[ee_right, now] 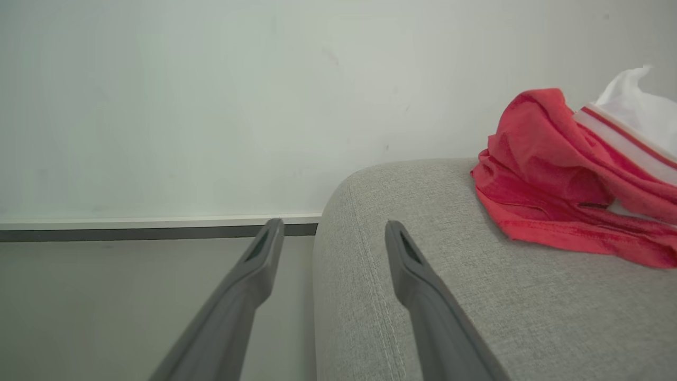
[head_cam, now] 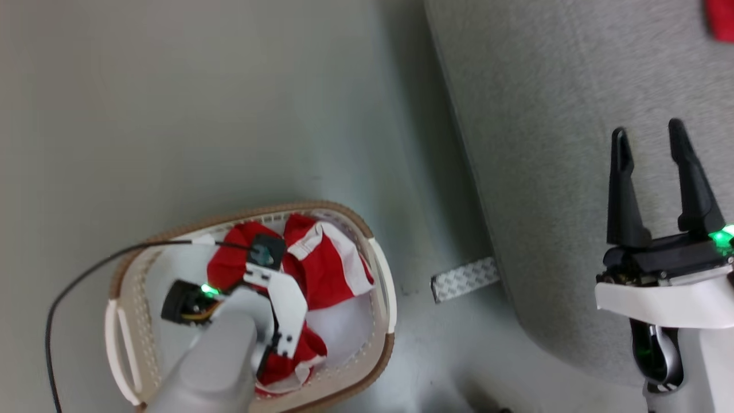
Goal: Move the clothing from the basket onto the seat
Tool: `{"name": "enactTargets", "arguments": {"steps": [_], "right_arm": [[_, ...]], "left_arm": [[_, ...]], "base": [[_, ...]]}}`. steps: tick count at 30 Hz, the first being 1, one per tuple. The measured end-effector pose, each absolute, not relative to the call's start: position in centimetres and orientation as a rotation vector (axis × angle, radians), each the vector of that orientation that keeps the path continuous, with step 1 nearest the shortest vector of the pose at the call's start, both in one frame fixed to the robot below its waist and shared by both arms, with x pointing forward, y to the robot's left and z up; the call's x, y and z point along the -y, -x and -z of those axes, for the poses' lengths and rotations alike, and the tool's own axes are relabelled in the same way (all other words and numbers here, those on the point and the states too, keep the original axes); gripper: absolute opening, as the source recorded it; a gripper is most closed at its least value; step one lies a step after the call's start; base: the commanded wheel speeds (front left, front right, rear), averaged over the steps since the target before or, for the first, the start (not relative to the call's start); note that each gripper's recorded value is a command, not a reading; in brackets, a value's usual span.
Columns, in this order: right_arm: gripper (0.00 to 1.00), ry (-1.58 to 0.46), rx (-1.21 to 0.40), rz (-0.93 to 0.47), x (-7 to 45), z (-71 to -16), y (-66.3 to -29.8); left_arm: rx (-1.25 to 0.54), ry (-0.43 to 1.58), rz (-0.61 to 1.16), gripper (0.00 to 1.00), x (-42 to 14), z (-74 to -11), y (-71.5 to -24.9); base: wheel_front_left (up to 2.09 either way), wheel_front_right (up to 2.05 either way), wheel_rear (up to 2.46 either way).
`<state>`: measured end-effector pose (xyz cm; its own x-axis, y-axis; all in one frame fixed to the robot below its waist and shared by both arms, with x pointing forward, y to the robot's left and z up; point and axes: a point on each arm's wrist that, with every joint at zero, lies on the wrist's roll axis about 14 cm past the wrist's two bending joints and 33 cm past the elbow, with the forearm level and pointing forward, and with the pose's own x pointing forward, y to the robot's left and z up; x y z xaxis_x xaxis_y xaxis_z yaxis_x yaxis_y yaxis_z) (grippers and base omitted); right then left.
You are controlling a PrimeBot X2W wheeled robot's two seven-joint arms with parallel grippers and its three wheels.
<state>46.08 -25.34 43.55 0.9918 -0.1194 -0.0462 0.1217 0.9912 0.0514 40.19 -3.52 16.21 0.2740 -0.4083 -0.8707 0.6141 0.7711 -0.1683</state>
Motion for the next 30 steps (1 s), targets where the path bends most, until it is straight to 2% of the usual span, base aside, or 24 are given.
{"name": "enactTargets", "arguments": {"steps": [6,12,13,14,22,30], "right_arm": [[1.0,-0.043,-0.1,0.117,25.5,-39.9,-47.8],[1.0,-0.034,-0.167,0.13,26.0,-36.5,-48.1],[1.0,-0.033,-0.181,0.135,26.2,-35.8,-48.0],[1.0,-0.031,-0.185,0.137,26.3,-35.7,-48.0],[1.0,-0.045,-0.15,0.149,26.5,-37.2,-48.1],[1.0,-0.065,-0.081,0.15,26.0,-41.6,-46.4]], "left_arm": [[-1.158,-0.215,0.675,1.0,3.2,-11.7,-40.3],[-1.205,-0.203,0.68,1.0,3.2,-8.4,-38.9],[-1.202,-0.196,0.688,0.43,3.5,-7.9,-38.7],[-1.199,-0.196,0.692,0.0,3.6,-7.8,-38.6],[-1.141,-0.207,0.686,0.0,2.8,-9.7,-39.5],[-1.012,-0.116,0.622,0.0,1.4,-16.7,-39.9]], "base": [[0.0,0.0,0.0],[0.0,0.0,0.0],[0.0,0.0,0.0],[0.0,0.0,0.0],[0.0,0.0,0.0],[0.0,0.0,0.0]]}}
